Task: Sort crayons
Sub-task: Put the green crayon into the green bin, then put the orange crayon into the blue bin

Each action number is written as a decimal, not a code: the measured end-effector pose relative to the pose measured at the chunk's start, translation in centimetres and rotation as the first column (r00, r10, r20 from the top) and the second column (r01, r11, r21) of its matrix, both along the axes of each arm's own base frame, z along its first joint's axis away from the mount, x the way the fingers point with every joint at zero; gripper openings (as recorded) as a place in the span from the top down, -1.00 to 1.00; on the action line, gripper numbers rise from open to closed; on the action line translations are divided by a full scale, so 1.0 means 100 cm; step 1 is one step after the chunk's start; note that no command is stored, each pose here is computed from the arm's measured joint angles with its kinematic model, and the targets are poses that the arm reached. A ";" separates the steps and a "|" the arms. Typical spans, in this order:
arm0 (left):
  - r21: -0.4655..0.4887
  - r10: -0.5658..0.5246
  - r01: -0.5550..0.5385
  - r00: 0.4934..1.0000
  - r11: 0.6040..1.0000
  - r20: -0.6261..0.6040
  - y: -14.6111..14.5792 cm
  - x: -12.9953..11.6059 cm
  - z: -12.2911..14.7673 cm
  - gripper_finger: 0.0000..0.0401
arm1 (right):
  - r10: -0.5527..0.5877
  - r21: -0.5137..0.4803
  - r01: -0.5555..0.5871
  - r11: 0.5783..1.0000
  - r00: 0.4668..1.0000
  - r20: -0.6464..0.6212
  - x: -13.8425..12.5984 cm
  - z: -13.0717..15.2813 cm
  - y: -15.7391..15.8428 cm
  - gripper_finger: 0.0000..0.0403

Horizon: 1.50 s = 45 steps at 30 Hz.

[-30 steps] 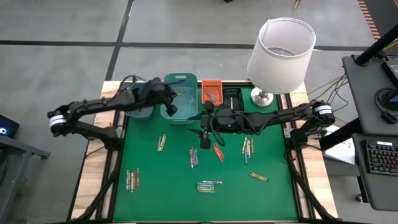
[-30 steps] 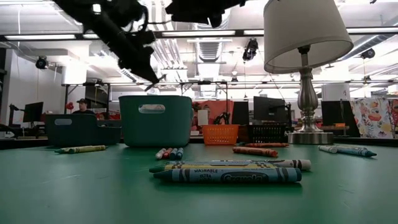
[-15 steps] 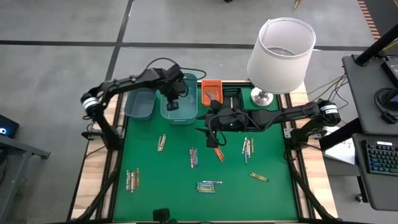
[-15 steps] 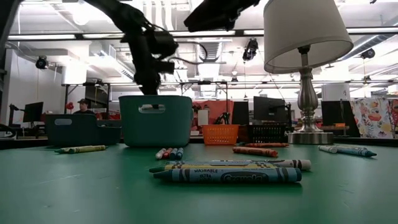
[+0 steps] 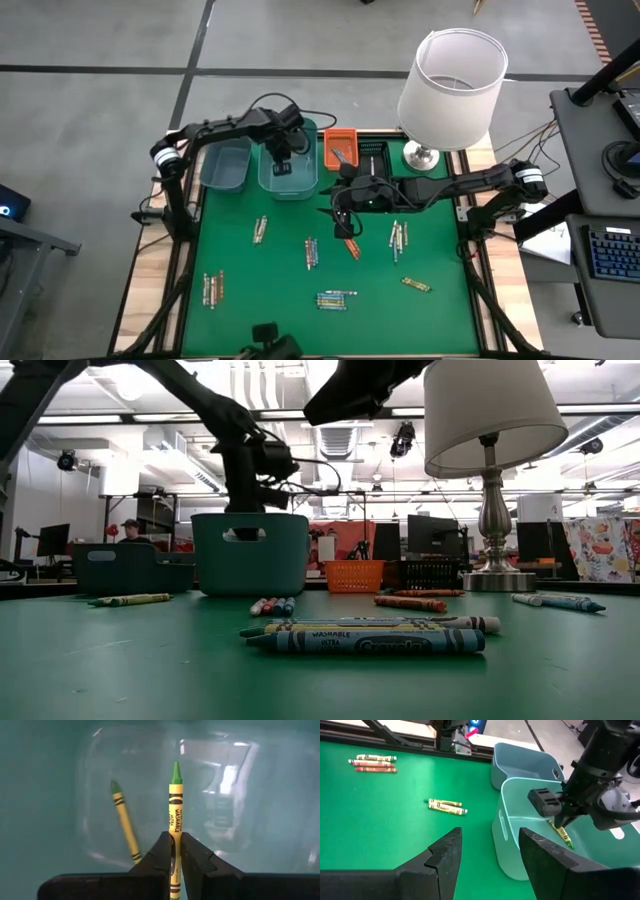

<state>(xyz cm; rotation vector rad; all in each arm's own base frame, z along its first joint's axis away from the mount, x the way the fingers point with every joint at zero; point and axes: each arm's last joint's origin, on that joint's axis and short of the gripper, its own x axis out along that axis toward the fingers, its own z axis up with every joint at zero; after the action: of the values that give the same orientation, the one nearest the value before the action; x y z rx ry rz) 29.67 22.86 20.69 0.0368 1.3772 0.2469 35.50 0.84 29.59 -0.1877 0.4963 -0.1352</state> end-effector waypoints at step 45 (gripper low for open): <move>0.075 -0.058 -0.008 0.547 0.997 0.835 -0.169 -0.048 0.117 0.74 | -0.254 0.370 0.341 0.864 0.930 -0.264 -0.017 -0.013 0.000 0.06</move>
<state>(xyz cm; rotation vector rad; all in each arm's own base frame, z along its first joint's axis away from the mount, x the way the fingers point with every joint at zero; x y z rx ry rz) 24.91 5.95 32.43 -0.0072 0.3806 0.2401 33.79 0.79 28.33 0.2973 0.7503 -0.3147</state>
